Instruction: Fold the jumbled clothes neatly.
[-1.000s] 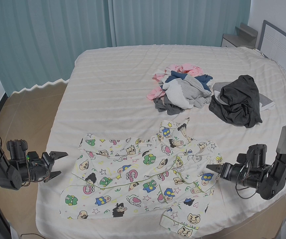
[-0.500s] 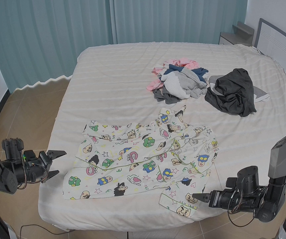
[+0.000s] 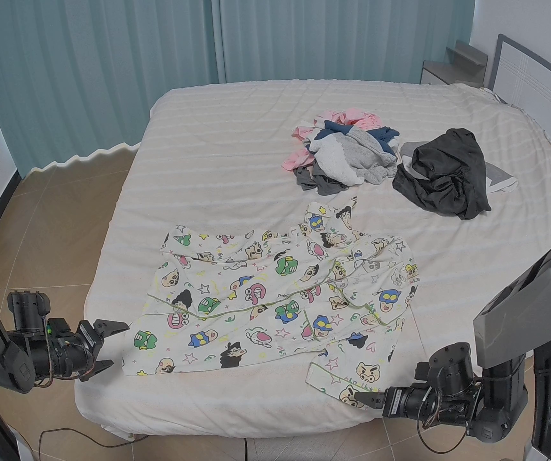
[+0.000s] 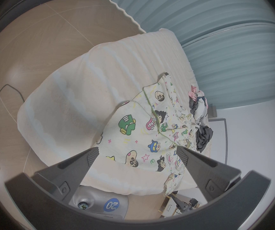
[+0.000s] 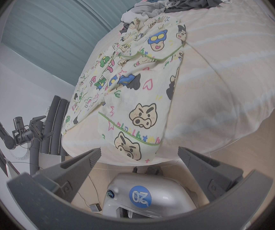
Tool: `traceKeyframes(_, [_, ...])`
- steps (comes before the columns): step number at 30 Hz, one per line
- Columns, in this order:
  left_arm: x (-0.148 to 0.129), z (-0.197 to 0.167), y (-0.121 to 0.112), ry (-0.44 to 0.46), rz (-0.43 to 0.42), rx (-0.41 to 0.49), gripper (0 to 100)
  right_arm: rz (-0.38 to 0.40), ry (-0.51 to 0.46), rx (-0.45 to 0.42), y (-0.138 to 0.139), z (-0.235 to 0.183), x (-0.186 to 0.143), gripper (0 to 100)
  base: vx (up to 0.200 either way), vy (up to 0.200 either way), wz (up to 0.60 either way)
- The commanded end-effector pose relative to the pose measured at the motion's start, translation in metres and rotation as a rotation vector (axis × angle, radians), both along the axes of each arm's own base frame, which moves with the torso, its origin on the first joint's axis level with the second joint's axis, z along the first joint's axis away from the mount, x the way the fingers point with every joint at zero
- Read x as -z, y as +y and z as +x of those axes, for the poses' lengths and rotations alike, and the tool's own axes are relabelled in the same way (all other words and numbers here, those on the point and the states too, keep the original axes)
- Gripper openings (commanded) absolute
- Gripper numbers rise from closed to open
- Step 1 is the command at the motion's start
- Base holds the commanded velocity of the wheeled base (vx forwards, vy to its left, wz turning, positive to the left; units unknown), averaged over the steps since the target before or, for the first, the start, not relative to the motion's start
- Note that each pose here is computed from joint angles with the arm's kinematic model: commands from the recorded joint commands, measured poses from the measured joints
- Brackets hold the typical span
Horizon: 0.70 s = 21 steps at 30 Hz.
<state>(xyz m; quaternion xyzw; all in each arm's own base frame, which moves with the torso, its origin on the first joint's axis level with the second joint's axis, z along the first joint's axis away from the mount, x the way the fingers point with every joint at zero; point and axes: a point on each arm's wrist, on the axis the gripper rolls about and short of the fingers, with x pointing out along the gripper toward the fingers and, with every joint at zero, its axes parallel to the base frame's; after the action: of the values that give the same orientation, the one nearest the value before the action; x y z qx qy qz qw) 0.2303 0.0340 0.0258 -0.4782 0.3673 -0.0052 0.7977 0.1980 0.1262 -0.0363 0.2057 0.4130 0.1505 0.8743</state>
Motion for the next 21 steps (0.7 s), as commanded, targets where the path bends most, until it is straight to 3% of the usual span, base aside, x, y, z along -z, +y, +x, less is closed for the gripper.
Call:
traceKeyframes(1, [0.009, 0.000, -0.002, 0.039, -0.008, 0.008, 100, -0.015, 0.018, -0.012, 0.006, 0.003, 0.013, 100, 0.000, 0.000, 0.00])
traceKeyframes(21, [0.010, -0.003, -0.003, 0.047, -0.024, 0.023, 100, 0.059, -0.034, -0.003, 0.023, 0.023, 0.015, 100, 0.000, 0.000, 0.00])
